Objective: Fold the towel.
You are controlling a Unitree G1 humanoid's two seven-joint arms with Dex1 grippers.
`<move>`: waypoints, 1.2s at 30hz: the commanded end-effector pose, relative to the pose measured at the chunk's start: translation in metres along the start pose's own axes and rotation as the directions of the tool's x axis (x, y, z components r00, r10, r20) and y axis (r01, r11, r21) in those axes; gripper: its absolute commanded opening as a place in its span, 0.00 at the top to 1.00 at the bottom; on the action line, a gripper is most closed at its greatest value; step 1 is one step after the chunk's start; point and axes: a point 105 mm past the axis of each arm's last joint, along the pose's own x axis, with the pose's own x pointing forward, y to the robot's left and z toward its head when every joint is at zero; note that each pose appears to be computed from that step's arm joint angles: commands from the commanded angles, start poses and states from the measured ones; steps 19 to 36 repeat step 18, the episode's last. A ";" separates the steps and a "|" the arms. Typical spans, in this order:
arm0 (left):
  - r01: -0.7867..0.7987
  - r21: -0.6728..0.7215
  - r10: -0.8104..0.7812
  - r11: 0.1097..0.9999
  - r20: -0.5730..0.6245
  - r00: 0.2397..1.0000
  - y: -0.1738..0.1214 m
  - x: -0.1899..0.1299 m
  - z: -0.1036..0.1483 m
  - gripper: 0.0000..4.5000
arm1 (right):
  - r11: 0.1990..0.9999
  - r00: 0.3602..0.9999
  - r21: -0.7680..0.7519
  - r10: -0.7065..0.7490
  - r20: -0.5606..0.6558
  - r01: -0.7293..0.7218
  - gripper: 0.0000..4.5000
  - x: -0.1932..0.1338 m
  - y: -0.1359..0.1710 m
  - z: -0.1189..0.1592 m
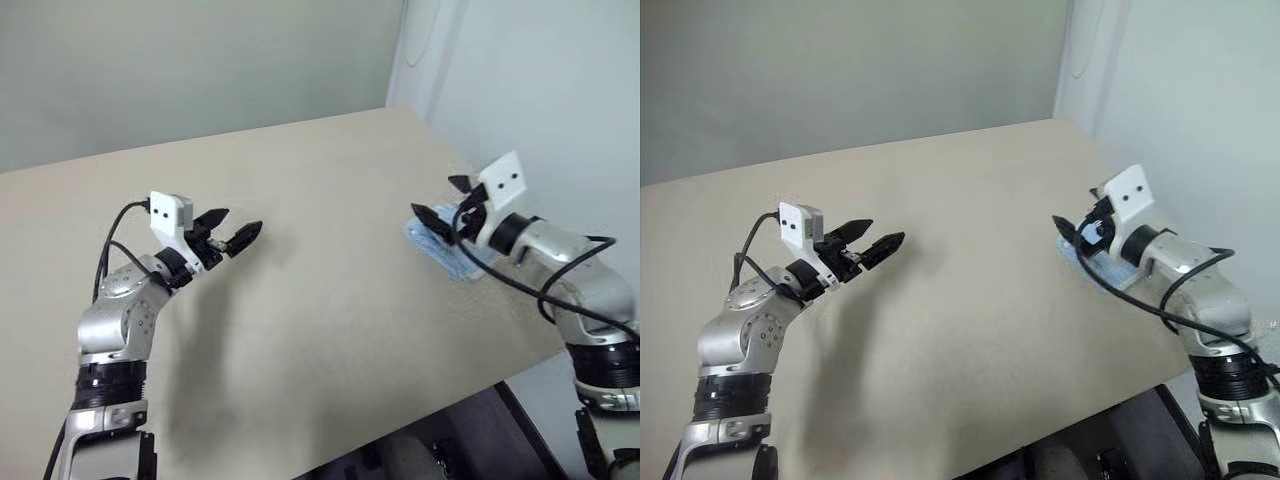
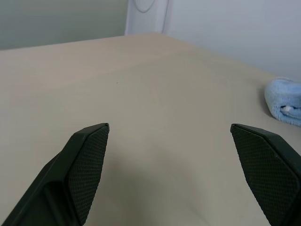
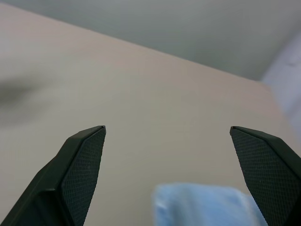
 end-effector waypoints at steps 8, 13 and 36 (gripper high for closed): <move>0.013 0.035 -0.013 0.999 0.002 1.000 -0.012 -0.012 0.000 0.00 | 0.999 0.999 0.004 0.048 0.020 -0.048 0.00 0.009 0.019 -0.007; 0.049 0.029 -0.048 0.998 -0.021 0.999 -0.022 -0.012 -0.004 0.00 | 0.999 0.999 0.019 0.046 0.021 -0.047 0.00 0.007 0.021 -0.008; 0.077 0.025 -0.076 0.997 -0.050 0.996 -0.026 -0.011 -0.014 0.00 | 0.998 0.998 0.005 0.058 0.007 -0.058 0.00 0.000 0.022 -0.008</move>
